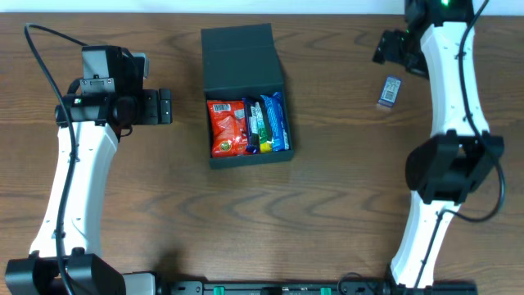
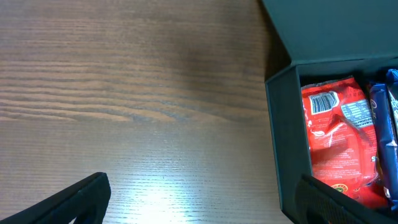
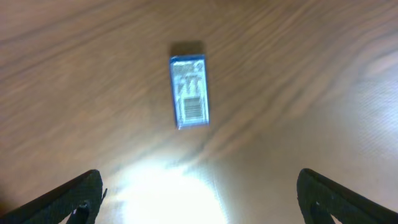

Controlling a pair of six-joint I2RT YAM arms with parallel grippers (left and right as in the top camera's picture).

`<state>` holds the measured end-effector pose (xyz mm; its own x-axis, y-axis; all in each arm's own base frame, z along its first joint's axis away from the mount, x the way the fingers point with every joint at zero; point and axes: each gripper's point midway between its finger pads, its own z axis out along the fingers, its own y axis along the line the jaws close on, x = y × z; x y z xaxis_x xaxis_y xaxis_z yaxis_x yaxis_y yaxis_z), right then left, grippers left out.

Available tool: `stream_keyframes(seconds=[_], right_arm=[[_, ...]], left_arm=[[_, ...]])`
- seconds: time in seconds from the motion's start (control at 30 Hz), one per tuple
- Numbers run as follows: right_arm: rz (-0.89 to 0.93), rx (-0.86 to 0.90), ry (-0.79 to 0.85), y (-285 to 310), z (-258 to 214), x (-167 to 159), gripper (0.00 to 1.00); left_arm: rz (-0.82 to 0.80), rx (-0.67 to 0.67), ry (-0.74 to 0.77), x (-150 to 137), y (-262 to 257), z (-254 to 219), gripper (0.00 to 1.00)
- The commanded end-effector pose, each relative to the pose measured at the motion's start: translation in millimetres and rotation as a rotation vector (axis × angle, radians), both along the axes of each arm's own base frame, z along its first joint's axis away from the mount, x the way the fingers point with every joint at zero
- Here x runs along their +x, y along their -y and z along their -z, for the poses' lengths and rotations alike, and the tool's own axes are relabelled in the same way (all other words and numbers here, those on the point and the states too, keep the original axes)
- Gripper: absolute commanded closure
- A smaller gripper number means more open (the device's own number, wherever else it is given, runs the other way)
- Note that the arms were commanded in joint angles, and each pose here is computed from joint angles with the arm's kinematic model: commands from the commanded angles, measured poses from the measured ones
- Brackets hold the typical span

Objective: Pack container
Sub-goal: 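Move the right gripper to the Eclipse mints tin and grasp it, then carry the mints tin into the box and release it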

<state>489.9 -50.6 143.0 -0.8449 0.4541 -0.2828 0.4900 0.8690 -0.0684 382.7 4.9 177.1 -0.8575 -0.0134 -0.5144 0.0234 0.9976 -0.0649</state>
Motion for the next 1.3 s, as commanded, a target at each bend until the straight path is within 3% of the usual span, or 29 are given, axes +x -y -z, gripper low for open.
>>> stream_keyframes(seconds=[0.0, 0.47, 1.27], right_arm=[[0.063, 0.077, 0.03, 1, 14, 9, 0.01], [0.071, 0.114, -0.04, 0, 105, 32, 0.05], [0.094, 0.184, -0.091, 12, 147, 29, 0.25]], left_arm=[[-0.002, -0.007, 0.022, 5, 0, -8, 0.05], [-0.003, -0.008, 0.022, 5, 0, -8, 0.05], [-0.003, -0.008, 0.024, 6, 0, -8, 0.05]])
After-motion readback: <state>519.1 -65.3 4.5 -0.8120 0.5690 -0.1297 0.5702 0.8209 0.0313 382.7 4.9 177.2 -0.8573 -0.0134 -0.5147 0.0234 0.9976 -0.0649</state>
